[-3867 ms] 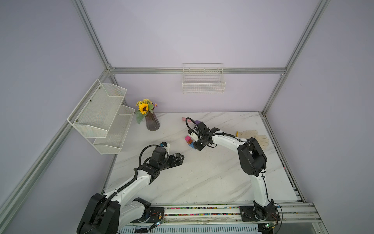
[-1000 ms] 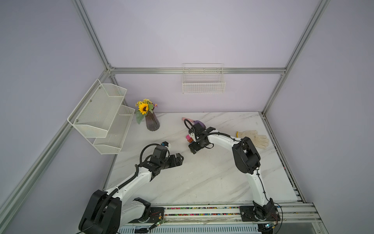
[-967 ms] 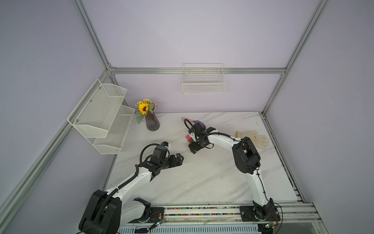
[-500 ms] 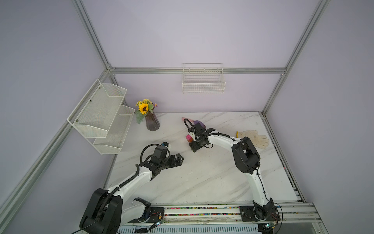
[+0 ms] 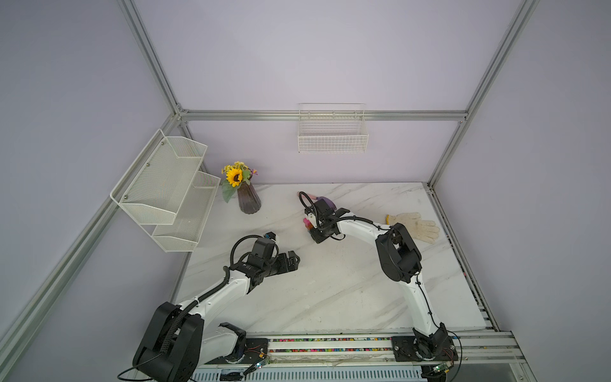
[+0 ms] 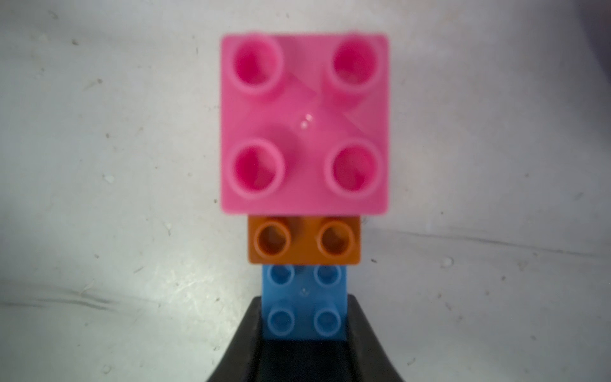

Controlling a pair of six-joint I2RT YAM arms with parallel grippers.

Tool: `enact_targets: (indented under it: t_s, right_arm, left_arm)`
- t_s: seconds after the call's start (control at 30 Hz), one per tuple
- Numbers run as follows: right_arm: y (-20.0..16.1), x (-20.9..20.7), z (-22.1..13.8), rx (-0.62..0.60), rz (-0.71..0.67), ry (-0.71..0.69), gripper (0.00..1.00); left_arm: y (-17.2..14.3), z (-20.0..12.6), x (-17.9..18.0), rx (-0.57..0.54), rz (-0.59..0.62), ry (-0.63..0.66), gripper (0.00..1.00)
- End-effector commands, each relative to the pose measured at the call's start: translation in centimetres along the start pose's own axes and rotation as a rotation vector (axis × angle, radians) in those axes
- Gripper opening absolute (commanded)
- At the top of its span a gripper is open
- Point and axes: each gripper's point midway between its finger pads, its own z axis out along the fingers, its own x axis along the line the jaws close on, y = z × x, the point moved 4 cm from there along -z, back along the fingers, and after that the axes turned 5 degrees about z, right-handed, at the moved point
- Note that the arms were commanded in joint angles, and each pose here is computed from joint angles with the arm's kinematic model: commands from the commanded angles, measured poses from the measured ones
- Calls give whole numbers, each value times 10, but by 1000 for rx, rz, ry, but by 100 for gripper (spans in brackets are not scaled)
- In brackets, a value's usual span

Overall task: Assemble the letter v with lego
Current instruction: Adjust the lego brick at the center of the board.

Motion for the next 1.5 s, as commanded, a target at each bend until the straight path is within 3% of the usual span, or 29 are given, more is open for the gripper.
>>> enact_targets:
  t_s: [0.0, 0.07, 0.5, 0.6, 0.7, 0.83, 0.9, 1.2, 1.47]
  right_arm:
    - [-25, 3, 15, 99, 36, 63, 22]
    - [-27, 7, 9, 103, 70, 109, 17]
    - [-64, 44, -20, 212, 329, 597, 19]
    - [-58, 43, -24, 190, 432, 751, 23]
    - [-54, 38, -23, 201, 515, 854, 38]
    - [-54, 28, -17, 191, 540, 813, 64]
    - [-54, 22, -13, 178, 546, 770, 96]
    - [-35, -10, -29, 44, 507, 493, 97]
    - [-21, -39, -72, -81, 457, 237, 97]
  left_arm:
    - [18, 0, -6, -54, 40, -1, 100]
    - [22, 2, -8, -59, 52, -8, 100]
    - [42, 19, -17, -50, 125, -113, 100]
    - [45, 22, -18, -44, 125, -115, 100]
    - [47, 23, -17, -41, 127, -106, 100]
    - [47, 22, -16, -46, 122, -107, 100]
    - [48, 22, -13, -40, 116, -78, 100]
    - [35, 43, 14, 72, 122, 86, 100]
    - [32, 60, 11, 125, 129, 66, 100]
